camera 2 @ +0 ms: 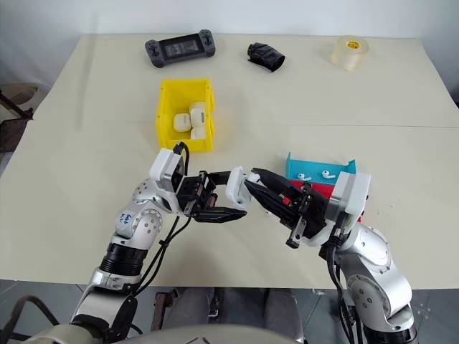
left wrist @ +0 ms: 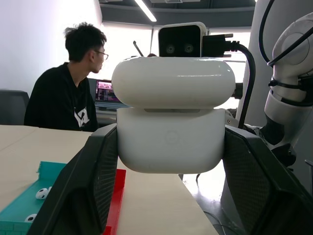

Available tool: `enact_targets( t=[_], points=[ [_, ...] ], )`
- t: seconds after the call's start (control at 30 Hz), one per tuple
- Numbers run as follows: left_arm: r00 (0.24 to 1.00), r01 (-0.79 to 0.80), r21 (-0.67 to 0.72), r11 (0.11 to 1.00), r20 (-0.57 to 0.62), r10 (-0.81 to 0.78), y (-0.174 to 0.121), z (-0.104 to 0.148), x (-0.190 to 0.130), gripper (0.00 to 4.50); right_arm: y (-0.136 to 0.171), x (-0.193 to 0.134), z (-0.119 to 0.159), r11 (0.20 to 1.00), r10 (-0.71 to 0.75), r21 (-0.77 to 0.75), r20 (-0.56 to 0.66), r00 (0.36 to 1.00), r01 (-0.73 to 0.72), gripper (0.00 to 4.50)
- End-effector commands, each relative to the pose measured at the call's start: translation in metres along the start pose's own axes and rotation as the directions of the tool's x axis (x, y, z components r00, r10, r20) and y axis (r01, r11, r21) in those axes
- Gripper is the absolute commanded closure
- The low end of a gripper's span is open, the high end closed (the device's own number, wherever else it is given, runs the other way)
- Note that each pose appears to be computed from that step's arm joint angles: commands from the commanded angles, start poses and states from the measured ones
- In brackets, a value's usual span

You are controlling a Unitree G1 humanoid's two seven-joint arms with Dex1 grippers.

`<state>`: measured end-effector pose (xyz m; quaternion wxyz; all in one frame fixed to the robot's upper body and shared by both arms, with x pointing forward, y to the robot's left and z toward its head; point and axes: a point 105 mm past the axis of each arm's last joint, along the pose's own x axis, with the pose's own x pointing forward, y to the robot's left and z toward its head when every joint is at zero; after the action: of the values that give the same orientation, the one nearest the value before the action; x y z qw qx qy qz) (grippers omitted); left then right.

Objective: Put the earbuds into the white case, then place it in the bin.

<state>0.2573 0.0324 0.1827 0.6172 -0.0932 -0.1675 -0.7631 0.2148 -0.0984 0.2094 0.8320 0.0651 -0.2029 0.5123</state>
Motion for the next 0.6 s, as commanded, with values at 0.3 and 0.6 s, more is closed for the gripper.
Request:
enact_targets(
  t=[0.3,0.6],
  points=[
    [0.998,-0.027,0.091,0.995,0.054,0.022,0.003,0.019,-0.005,1.71,-0.001,0.000,-0.005,0.995,0.049,-0.086,-0.091,0.995,-0.057,3.98],
    [0.998,-0.025,0.090,0.996,0.057,0.020,0.002,0.019,-0.005,1.71,-0.005,0.007,-0.007,0.994,0.032,-0.104,-0.068,0.997,-0.039,3.98]
  ],
)
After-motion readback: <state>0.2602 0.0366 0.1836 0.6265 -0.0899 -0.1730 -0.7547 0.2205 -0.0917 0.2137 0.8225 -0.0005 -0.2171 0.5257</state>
